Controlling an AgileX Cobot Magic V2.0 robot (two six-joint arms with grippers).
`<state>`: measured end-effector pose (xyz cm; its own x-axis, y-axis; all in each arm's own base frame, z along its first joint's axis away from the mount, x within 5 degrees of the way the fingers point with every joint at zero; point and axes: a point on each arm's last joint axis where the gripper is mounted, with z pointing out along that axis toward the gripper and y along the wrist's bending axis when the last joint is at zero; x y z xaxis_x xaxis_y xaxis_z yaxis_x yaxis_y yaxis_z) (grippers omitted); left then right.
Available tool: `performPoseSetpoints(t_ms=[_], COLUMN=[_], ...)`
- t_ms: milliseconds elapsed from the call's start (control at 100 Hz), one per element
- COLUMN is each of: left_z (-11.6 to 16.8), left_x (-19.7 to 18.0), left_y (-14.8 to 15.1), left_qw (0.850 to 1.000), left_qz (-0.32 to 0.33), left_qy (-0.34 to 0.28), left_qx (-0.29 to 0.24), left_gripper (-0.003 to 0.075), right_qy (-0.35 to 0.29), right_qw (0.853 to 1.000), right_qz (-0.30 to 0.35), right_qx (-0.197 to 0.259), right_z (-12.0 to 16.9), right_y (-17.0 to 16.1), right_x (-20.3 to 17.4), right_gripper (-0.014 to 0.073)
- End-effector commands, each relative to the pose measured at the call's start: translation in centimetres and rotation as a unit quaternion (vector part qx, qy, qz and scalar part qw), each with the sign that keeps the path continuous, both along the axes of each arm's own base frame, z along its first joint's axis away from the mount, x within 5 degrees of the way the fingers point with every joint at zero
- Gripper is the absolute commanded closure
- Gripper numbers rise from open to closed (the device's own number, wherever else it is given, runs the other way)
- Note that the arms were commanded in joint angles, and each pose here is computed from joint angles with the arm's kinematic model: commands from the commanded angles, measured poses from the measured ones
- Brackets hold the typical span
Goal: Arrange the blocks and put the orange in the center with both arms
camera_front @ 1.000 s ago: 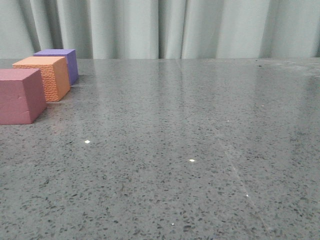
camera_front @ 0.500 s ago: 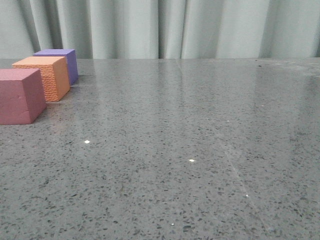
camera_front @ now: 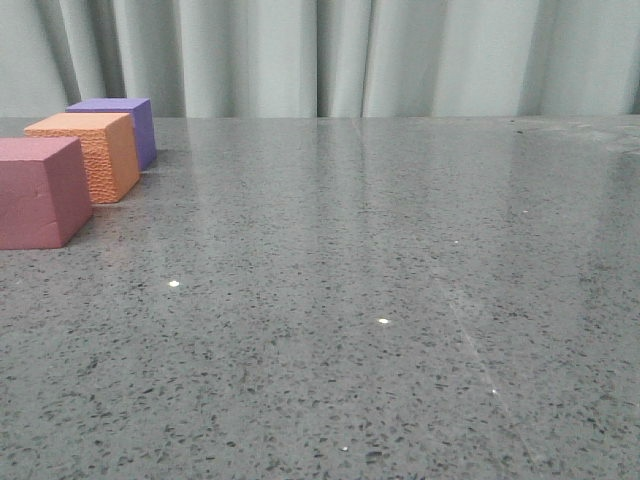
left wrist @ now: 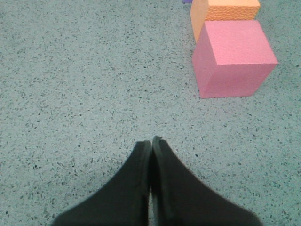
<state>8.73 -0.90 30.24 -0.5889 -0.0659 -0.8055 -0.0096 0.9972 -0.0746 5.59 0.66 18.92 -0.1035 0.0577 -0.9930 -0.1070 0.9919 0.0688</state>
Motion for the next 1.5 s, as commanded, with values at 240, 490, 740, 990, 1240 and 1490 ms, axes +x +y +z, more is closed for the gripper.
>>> performPoseSetpoints(t_ms=[240,490,740,990,1240,1490], left_z=[1.2,0.2,-2.5,-6.3,-9.0,-10.0], left_x=[0.6,-0.2,-1.2,-2.6,-3.2,-3.2], left_y=[-0.1,-0.9,-0.2,0.6,0.7,0.7], left_qw=[0.998,0.981,0.960,0.945,0.938,0.931], left_qz=[-0.014,-0.103,-0.072,-0.014,-0.008,-0.007], left_qy=[-0.056,-0.164,-0.268,-0.327,-0.344,-0.364], left_qx=[0.015,0.031,0.032,0.026,0.027,0.017], left_gripper=[0.0739,0.0739,0.0739,0.0739,0.0739,0.0739], right_qy=[-0.061,-0.061,-0.061,-0.061,-0.061,-0.060], right_qw=[0.998,0.998,0.998,0.998,0.998,0.998], right_qz=[-0.005,-0.005,-0.005,-0.005,-0.005,-0.005], right_qx=[0.003,0.003,0.003,0.003,0.003,0.003], right_z=[1.3,1.3,1.3,1.3,1.3,1.3], right_y=[-0.1,-0.1,-0.1,-0.1,-0.1,-0.1], right_x=[-0.2,-0.2,-0.2,-0.2,-0.2,-0.2], right_gripper=[0.0662,0.0662,0.0662,0.0662,0.0662,0.0662])
